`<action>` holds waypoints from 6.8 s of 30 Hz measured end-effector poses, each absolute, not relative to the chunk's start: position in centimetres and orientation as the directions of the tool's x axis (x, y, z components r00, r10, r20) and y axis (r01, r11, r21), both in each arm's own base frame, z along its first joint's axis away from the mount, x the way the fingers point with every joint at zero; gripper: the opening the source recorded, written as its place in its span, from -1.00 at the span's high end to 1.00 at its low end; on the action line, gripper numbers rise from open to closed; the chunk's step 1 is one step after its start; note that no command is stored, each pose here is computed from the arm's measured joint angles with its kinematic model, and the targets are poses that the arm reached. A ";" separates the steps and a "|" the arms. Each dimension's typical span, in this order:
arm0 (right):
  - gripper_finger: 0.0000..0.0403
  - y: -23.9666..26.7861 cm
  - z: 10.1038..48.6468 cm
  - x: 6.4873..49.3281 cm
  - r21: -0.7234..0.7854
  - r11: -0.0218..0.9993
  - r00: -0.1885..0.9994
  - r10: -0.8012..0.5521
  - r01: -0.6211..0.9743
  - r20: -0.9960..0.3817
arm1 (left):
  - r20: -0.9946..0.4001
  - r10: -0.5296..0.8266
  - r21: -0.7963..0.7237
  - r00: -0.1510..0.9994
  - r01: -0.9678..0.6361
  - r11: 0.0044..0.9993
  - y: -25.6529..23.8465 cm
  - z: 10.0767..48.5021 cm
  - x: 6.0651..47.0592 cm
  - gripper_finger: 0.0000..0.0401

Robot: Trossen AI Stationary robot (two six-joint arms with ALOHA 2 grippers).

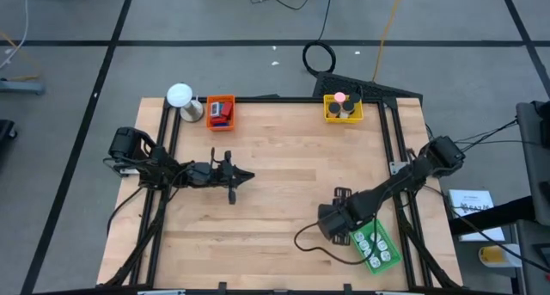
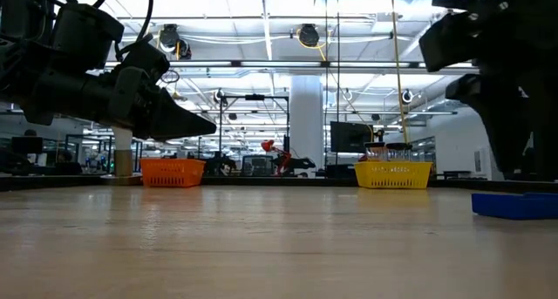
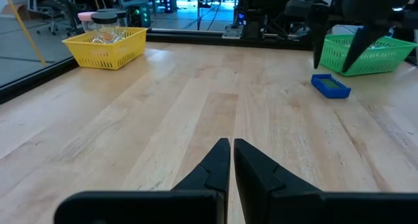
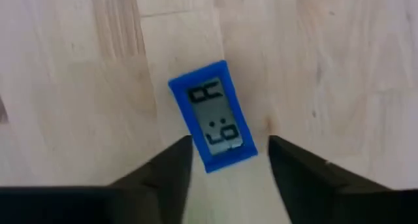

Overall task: Pick & Place Office items
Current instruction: Put the blue digital clock into the orange bin, then return to Home Position

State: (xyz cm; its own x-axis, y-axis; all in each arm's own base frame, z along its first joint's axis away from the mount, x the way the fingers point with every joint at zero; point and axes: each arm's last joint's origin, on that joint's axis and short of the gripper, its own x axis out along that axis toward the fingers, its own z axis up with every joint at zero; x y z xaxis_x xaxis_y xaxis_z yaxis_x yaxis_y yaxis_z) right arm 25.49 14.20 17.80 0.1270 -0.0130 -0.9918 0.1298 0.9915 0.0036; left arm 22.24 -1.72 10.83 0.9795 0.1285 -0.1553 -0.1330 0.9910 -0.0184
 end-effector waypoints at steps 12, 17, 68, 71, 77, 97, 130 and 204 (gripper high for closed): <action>-0.33 13.9 16.2 25.9 0.056 0.995 0.173 0.041 0.083 -0.984 | -0.155 0.128 -0.018 0.980 -0.133 0.991 -1.7 10.8 22.2 0.87; -0.15 13.5 15.3 25.5 0.066 0.994 0.158 0.052 0.089 -0.986 | -0.155 0.129 -0.018 0.979 -0.133 0.991 -1.7 10.8 22.2 0.87; 0.19 -4.8 15.4 47.4 -0.014 1.000 0.633 -0.026 0.025 -0.774 | -0.107 0.352 0.042 0.930 -0.349 0.936 0.0 11.4 17.6 0.90; 0.02 -4.3 15.7 47.5 -0.050 0.998 0.647 -0.065 0.041 -0.760 | -0.124 0.339 0.019 0.933 -0.339 0.941 0.0 11.3 17.6 0.90; -0.16 -3.4 17.6 47.1 -0.088 0.996 0.655 -0.075 0.013 -0.752 | -0.129 0.304 -0.015 0.944 -0.309 0.951 -0.1 11.3 17.7 0.90; 0.88 -0.7 18.4 32.1 -0.036 0.998 0.891 -0.066 0.056 -0.449 | -0.621 0.154 0.082 0.768 -0.132 0.988 1.9 12.4 25.9 0.60; 0.99 -0.3 19.0 28.4 -0.059 0.998 0.951 -0.054 0.038 -0.303 | -0.764 0.155 0.160 0.626 -0.048 0.986 4.3 11.8 27.8 0.33; 1.00 -3.2 17.2 14.0 -0.097 0.979 0.976 -0.190 0.180 -0.104 | -0.120 0.316 0.042 0.941 -0.313 0.949 6.6 16.1 13.8 0.99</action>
